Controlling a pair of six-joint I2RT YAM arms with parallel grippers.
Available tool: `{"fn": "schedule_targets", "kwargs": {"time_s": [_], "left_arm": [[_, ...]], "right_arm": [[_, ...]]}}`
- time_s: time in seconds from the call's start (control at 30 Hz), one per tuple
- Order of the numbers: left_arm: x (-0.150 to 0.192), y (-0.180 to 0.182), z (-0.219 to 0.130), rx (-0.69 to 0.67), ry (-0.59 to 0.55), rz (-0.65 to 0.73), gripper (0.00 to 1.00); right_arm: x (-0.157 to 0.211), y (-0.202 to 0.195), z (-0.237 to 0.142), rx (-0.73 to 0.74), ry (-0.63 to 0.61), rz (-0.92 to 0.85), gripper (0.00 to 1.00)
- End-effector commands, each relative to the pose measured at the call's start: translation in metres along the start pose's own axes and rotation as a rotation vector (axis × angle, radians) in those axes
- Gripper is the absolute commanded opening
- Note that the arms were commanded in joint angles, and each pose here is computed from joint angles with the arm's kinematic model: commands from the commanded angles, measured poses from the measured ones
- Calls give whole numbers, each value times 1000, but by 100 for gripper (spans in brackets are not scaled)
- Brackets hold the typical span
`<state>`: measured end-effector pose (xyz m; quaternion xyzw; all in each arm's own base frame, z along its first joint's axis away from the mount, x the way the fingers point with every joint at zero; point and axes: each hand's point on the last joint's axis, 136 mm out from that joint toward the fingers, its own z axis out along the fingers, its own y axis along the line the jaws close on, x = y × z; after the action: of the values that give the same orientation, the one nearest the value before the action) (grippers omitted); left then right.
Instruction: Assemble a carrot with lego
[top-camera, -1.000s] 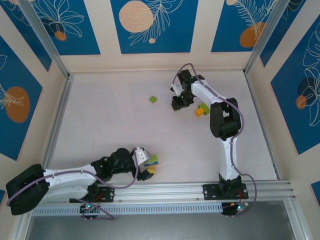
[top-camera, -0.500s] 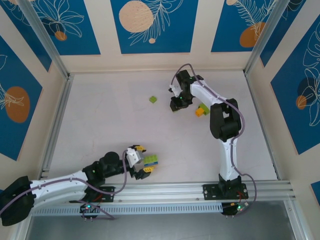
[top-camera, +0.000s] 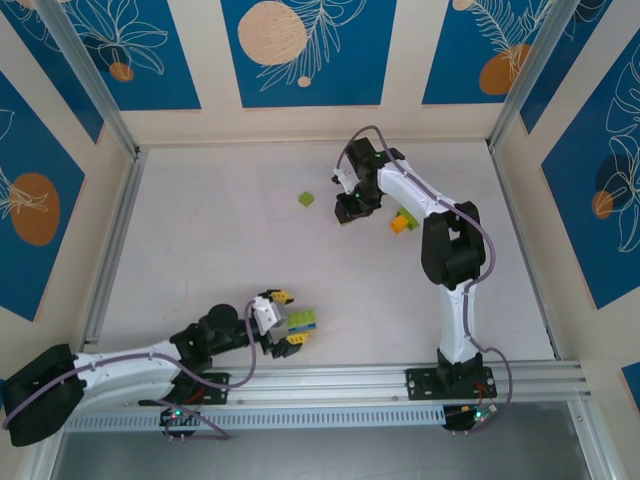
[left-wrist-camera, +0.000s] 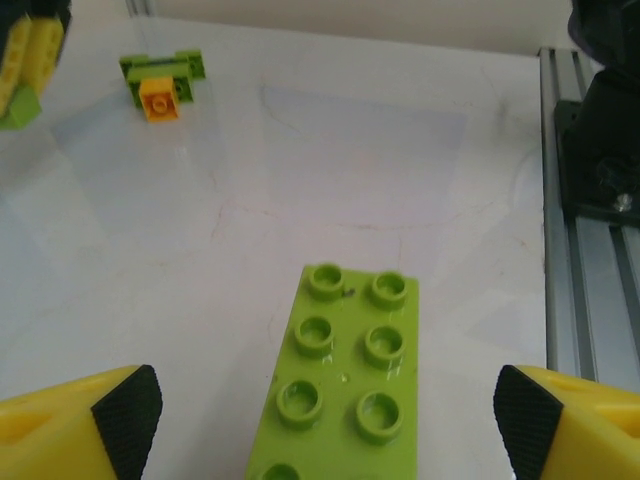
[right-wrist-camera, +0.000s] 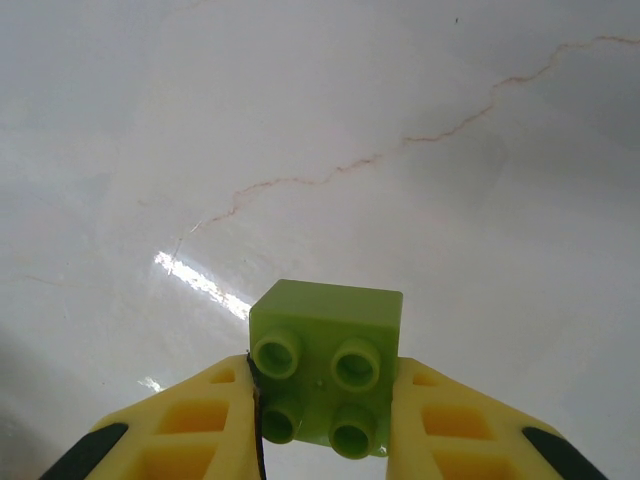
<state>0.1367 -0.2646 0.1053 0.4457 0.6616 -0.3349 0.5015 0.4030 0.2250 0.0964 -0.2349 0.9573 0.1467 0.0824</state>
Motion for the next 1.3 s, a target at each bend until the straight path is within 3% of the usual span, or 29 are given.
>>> {"fn": "schedule_targets", "kwargs": {"time_s": [0.0,0.53,0.97,1.27], "left_arm": [[-8,-2,4,29,-39,7,85],[-13,0,-3,22,-81,11,76],[-12,-1,0,38,-78,17,55],[-11,-4,0,54,-80,17,58]], "right_arm": [[6,13,-23,-1,-14,6,27],[40,29,-46,16,6,-7,26],[119,80,-94,-39,46,106,24],[158,135,-84,-59,132,102,24]]}}
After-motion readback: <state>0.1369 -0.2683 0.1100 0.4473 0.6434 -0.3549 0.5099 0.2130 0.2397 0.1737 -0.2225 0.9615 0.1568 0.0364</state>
